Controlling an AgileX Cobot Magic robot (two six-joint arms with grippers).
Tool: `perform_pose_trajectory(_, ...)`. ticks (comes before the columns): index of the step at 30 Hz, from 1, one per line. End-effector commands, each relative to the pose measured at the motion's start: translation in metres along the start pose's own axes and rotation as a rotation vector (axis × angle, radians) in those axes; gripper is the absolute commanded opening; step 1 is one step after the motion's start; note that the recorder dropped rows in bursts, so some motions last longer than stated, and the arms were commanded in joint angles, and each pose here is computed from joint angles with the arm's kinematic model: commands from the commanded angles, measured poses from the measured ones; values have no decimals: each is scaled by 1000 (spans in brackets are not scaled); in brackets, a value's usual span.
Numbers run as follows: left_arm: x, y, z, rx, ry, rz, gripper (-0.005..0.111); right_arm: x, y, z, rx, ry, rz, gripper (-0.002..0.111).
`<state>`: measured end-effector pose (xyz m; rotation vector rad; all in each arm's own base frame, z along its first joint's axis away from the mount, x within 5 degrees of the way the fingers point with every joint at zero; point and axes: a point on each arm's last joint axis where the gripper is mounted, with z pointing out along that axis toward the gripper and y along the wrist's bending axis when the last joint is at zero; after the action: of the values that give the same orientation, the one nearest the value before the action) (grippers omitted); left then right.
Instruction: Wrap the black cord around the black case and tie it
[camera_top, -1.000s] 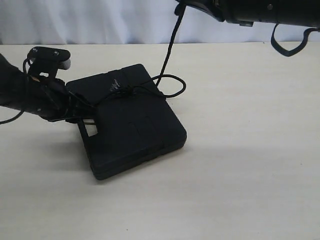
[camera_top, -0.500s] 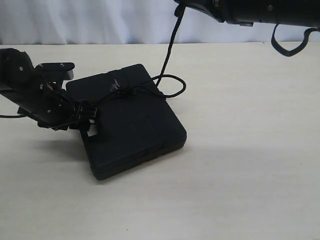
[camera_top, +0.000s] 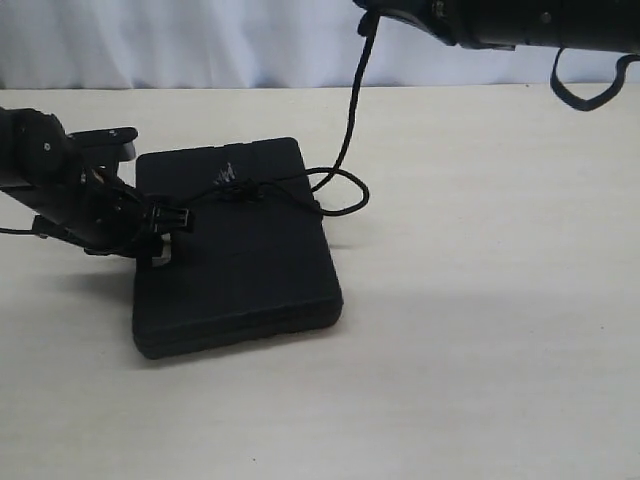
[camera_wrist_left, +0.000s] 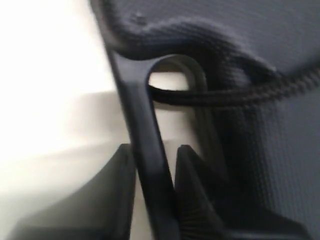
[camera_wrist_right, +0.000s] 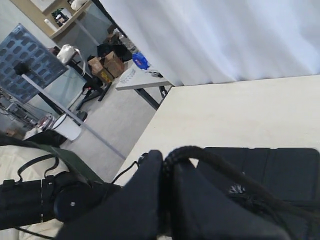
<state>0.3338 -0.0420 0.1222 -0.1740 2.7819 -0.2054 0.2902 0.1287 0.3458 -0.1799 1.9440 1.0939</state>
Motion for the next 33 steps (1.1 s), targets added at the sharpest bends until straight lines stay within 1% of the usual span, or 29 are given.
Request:
perform_pose_trajectory(1, -17, 18, -18, -15, -39, -21, 0, -24, -21, -28, 92, -102, -11, 4)
perform_pose_trajectory(6, -26, 45, -44, -38, -105, -84, 0, -45, -62, -67, 248, -181, -14, 4)
perform_pose_trajectory(9, -25, 59, -51, -61, -89, -101, 0, -51, -91, -89, 371, -209, -12, 4)
perform_pose_trajectory(12, -23, 68, -52, -81, -75, -104, 0, -50, -123, -103, 478, -190, 6, 4)
perform_pose_trajectory(17, -20, 70, -49, -85, -91, -99, 0, -37, -175, -117, 626, -119, 66, 4)
perform_pose_trajectory(21, -19, 70, -49, -82, -88, -107, 0, -21, -213, -125, 773, -22, 106, 4)
perform_pose_trajectory(24, -19, 70, -48, -83, -93, -106, 0, -7, -237, -125, 853, 62, 133, 4)
perform_pose_trajectory(29, -20, 70, -46, -79, -94, -118, 0, 19, -273, -118, 915, 195, 172, 4)
perform_pose_trajectory(33, -18, 71, -41, -79, -94, -126, 0, 31, -289, -116, 962, 247, 187, 5)
